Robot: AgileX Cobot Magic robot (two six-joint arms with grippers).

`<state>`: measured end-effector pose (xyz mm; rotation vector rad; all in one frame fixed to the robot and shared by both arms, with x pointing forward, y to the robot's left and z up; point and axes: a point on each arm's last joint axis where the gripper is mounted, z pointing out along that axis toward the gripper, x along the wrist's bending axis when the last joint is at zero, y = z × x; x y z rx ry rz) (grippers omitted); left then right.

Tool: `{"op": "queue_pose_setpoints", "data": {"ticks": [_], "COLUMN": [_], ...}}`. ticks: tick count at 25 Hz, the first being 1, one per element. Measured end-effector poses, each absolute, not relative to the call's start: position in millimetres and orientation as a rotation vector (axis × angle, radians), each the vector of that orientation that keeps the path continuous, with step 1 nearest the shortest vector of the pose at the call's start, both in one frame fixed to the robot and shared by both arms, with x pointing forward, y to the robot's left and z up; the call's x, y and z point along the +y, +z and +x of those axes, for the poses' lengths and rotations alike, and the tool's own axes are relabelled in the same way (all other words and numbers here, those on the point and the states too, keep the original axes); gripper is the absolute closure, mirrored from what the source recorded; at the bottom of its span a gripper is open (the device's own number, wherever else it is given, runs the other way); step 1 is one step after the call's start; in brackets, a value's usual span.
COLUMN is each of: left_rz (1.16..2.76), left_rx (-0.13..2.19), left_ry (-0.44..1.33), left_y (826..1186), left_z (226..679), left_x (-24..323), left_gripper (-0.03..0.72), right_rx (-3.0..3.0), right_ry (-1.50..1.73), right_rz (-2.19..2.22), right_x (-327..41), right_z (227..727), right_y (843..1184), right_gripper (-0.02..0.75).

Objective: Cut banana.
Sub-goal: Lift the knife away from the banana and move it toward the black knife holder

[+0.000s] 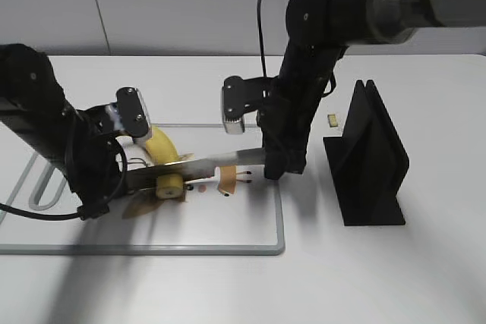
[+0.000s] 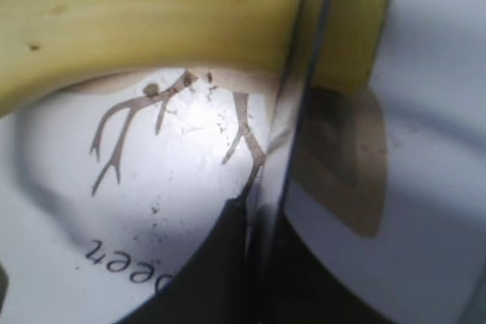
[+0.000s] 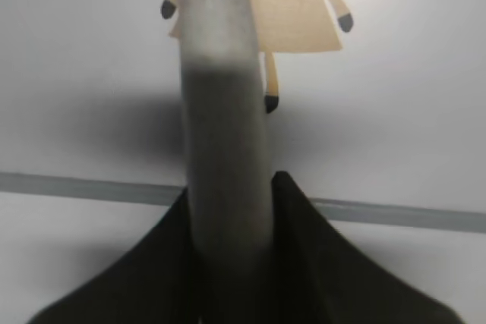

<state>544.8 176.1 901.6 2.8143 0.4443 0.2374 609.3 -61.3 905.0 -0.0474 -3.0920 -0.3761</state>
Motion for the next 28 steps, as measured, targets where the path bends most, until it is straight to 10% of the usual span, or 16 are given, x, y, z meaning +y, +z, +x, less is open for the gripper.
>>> {"op": "queue_pose_setpoints", "data": {"ticks": [28], "left_rz": [2.788], "left_rx": [0.425], "left_ry": [0.282], "left_y": [922.4], "left_z": [539.3], "left_x": [176.6], "left_gripper": [0.691], "right_rx": [-3.118], "right_ry": [-0.425], "right_rz": [-0.055], "right_x": [-62.8], "right_z": [607.1], "right_y": [922.7], "right_gripper": [0.537]}}
